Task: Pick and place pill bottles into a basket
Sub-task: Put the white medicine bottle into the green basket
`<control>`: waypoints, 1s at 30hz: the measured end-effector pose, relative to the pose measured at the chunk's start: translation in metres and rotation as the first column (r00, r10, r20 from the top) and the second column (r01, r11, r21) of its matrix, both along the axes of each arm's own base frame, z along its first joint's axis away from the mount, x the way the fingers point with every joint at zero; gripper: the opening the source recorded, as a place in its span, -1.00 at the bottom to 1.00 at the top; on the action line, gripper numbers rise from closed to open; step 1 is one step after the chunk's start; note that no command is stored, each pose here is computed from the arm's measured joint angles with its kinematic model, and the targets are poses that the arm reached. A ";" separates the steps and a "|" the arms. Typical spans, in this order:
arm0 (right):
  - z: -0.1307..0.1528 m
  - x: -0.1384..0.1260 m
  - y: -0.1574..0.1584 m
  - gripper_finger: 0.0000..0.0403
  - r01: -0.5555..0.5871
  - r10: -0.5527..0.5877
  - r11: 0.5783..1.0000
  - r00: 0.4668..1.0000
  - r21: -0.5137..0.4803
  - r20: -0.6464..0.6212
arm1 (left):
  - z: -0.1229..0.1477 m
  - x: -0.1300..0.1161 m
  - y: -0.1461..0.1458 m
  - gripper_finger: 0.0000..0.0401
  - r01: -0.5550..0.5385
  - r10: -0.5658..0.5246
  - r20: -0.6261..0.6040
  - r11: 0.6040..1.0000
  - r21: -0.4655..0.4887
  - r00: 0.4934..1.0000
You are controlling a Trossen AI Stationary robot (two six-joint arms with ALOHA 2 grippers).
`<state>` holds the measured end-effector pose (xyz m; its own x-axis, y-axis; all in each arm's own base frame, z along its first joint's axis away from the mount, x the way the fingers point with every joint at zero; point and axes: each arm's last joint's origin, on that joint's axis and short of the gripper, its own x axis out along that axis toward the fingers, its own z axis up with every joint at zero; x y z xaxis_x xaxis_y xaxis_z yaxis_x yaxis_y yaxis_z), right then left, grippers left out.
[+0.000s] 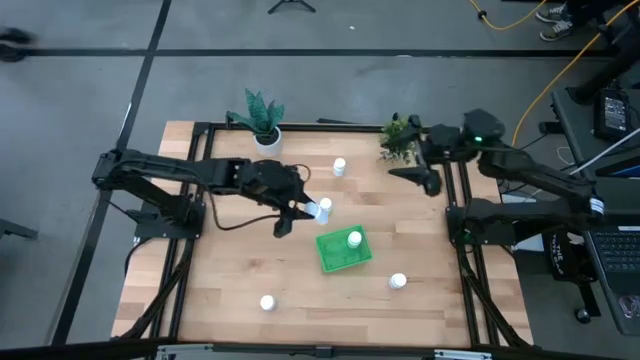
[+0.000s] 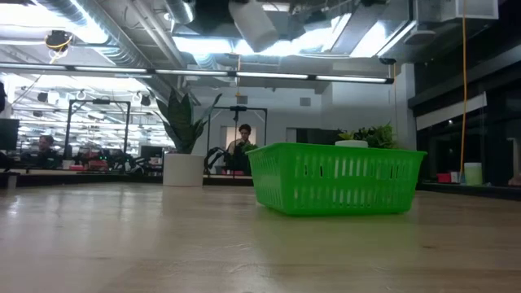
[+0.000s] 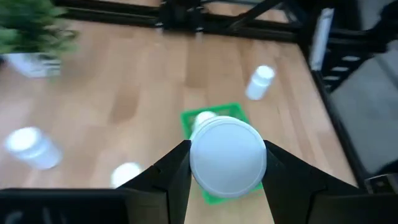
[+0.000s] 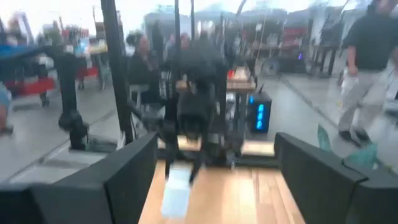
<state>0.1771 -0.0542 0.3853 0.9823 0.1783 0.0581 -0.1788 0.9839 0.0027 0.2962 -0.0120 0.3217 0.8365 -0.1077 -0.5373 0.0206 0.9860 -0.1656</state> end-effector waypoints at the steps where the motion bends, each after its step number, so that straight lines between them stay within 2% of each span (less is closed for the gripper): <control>1: 0.002 -0.004 0.003 0.61 -0.002 0.002 1.000 1.000 0.007 0.009 | -0.002 0.005 0.000 -0.21 0.018 -0.018 0.013 1.000 -0.014 1.000; 8: 0.005 -0.014 0.011 0.61 -0.046 0.046 0.995 0.999 0.090 -0.003 | -0.013 0.026 0.006 -0.21 0.100 -0.096 0.064 0.993 -0.066 0.993; 10: 0.002 -0.013 0.011 0.61 -0.046 0.051 0.992 0.998 0.118 -0.039 | -0.020 0.030 0.008 -0.21 0.102 -0.099 0.037 0.992 -0.069 0.994; 16: -0.007 -0.013 0.011 0.61 -0.031 0.051 0.988 0.991 0.152 -0.126 | -0.045 0.043 0.009 -0.18 0.155 -0.153 -0.044 0.988 0.027 0.987; 30: -0.011 -0.012 0.019 0.61 -0.082 0.105 0.986 0.981 0.148 -0.161 | -0.097 0.070 -0.013 -0.17 0.150 -0.154 -0.165 0.988 -0.041 0.974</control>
<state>0.1654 -0.0355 0.3743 0.9595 0.2716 -0.0745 -0.2552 0.9505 0.1774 0.3663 -0.0252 0.2248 0.7075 -0.2436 -0.6634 0.1394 0.9684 -0.2069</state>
